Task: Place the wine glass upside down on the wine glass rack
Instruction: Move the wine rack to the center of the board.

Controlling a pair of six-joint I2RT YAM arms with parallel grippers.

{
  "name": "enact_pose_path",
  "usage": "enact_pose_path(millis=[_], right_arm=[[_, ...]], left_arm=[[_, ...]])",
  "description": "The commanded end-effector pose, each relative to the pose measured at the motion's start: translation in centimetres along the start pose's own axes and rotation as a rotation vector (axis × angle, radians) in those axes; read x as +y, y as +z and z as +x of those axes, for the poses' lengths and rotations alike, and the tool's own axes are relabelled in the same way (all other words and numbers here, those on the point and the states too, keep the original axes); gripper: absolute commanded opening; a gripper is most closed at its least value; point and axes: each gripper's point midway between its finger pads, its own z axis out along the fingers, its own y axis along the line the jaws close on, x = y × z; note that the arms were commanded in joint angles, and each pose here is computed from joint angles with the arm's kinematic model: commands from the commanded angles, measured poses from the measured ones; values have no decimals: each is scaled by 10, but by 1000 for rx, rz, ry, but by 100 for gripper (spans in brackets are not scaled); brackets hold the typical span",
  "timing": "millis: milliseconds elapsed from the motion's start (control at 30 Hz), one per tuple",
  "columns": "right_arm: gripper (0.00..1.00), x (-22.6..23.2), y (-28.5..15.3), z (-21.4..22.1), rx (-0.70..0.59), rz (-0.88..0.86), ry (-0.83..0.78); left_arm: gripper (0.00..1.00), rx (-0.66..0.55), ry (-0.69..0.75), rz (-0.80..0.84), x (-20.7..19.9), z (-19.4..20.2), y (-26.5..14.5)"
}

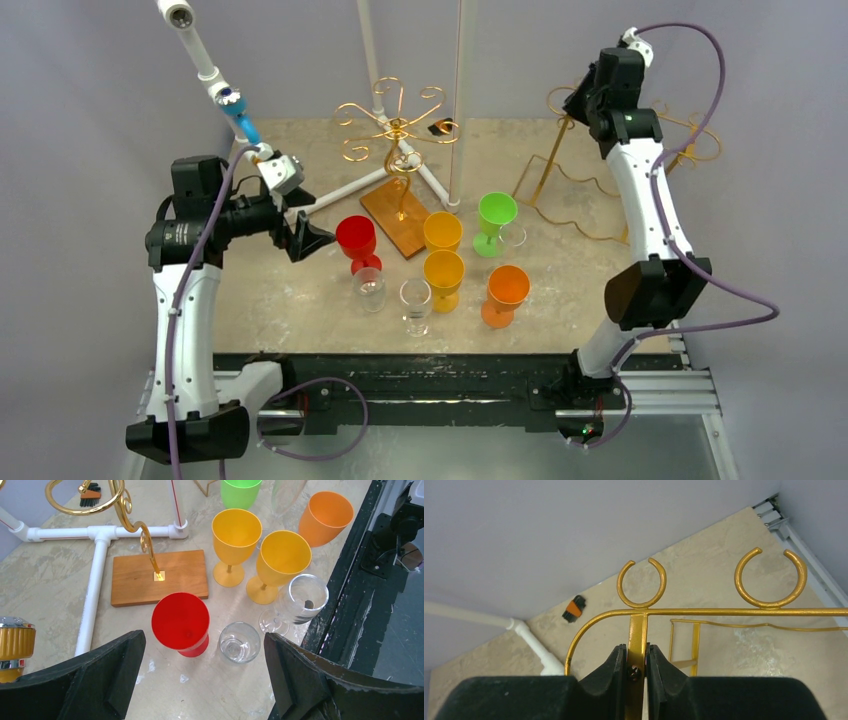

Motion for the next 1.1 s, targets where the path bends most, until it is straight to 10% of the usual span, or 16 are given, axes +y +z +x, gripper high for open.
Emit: enact_pose_path(millis=[0, 400, 700, 1067], right_arm=[[7, 46, -2, 19, 53, -173, -37], [13, 101, 17, 41, 183, -320, -205], [81, 93, -31, -6, 45, -284, -154], [93, 89, -131, -41, -80, -294, -138]], left_arm=[[96, -46, 41, 15, -6, -11, -2], [96, -50, 38, 11, -4, -11, -1], [98, -39, 16, 4, -4, -8, -1], [100, -5, 4, -33, -3, -3, -6]])
